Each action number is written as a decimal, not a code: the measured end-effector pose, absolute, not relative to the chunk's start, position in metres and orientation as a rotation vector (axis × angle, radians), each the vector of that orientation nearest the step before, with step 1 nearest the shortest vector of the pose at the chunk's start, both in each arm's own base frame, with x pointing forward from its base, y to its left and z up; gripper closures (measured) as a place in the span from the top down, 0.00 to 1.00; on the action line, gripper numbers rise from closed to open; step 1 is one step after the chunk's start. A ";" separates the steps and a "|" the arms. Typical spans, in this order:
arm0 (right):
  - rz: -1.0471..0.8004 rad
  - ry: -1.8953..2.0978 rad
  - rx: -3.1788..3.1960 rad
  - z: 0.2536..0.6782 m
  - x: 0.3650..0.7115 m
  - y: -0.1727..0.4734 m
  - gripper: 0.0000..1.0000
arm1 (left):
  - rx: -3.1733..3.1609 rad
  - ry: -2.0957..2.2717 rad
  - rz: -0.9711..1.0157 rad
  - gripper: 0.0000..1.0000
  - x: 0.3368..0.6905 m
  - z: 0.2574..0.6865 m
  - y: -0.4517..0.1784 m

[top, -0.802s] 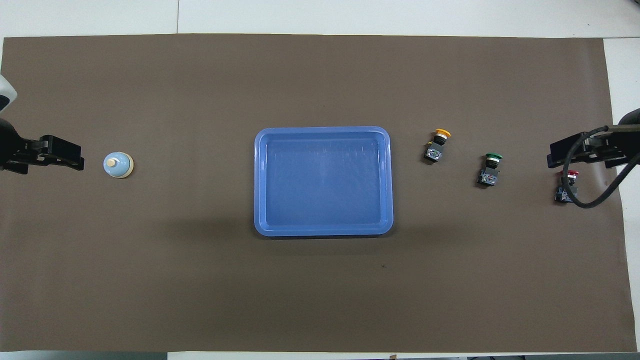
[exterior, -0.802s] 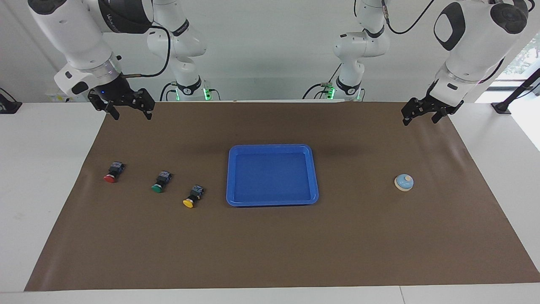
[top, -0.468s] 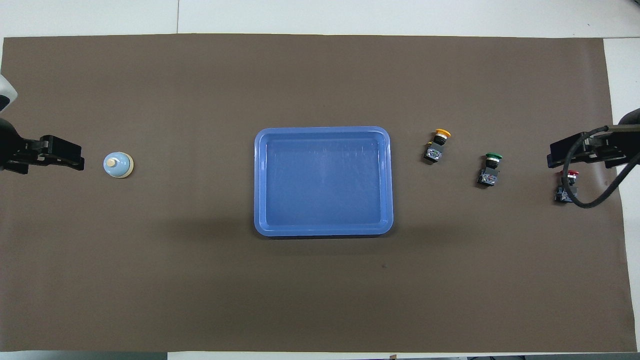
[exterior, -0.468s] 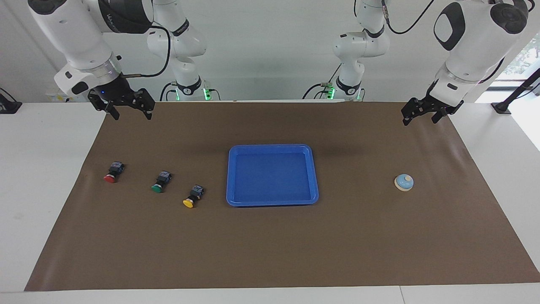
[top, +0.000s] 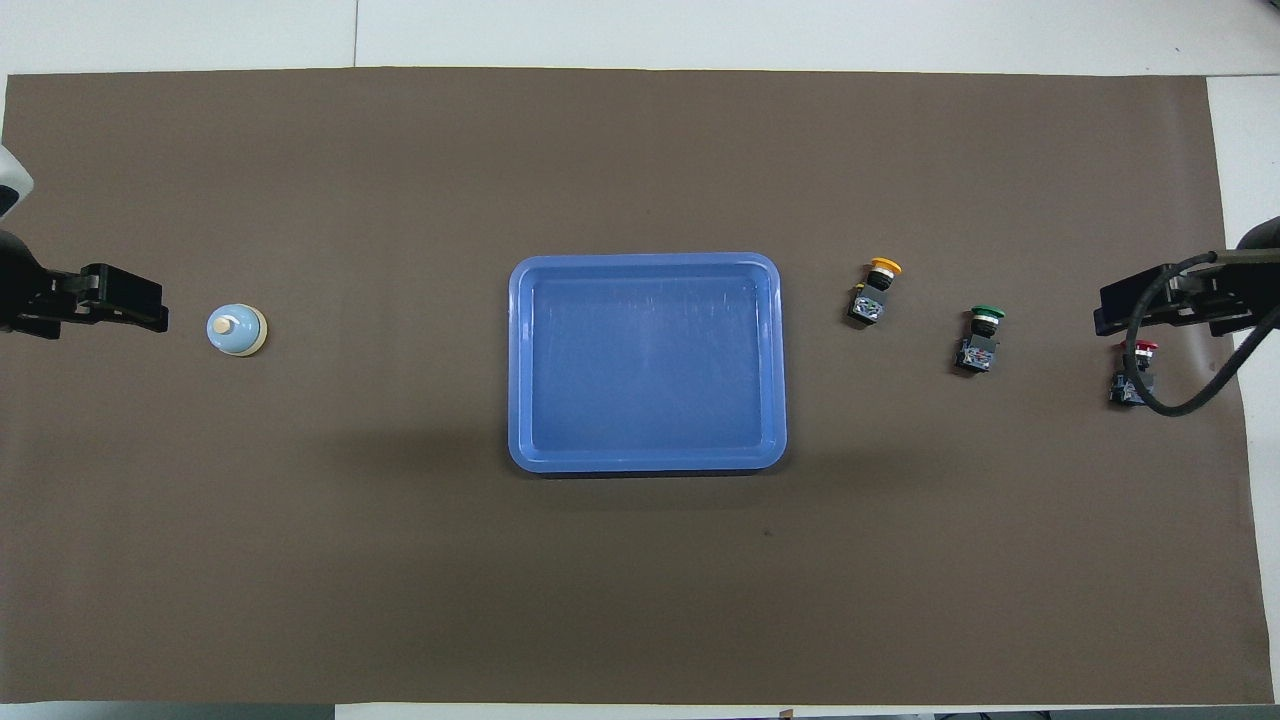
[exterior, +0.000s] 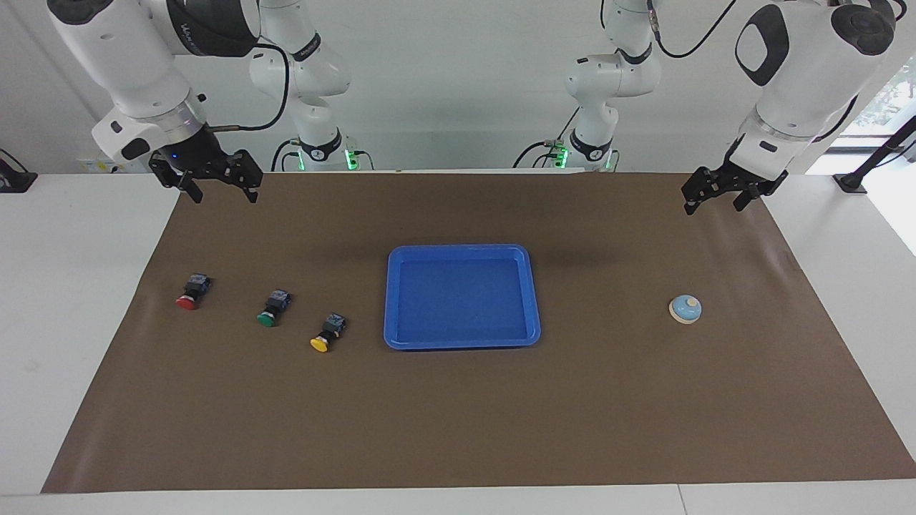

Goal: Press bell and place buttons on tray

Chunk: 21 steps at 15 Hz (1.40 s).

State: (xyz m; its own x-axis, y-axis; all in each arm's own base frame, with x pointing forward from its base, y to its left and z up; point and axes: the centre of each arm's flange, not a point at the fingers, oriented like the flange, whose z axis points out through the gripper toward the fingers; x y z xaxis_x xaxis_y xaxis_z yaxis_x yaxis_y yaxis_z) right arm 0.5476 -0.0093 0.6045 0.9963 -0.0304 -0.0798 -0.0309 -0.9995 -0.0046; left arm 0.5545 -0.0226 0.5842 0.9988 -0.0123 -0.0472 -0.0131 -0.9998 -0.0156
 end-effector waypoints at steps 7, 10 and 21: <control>0.125 0.048 -3.133 0.605 0.548 -0.009 1.00 | -3.126 -0.023 0.086 0.03 0.558 0.553 0.002; 0.125 0.048 -3.133 0.605 0.548 -0.009 1.00 | -3.130 0.015 0.025 0.01 0.579 0.497 0.009; 0.125 0.048 -3.133 0.605 0.548 -0.009 1.00 | -3.139 -0.031 -0.009 0.01 0.602 0.355 0.038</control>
State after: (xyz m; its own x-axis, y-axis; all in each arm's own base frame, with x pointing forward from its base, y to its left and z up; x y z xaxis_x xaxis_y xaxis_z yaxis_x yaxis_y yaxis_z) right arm 0.5476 -0.0093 0.6046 0.9963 -0.0305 -0.0798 -0.0309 -0.9995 -0.0046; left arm 0.6020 0.0384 0.3550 0.9998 0.0196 0.0056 0.0196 -0.9998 -0.0025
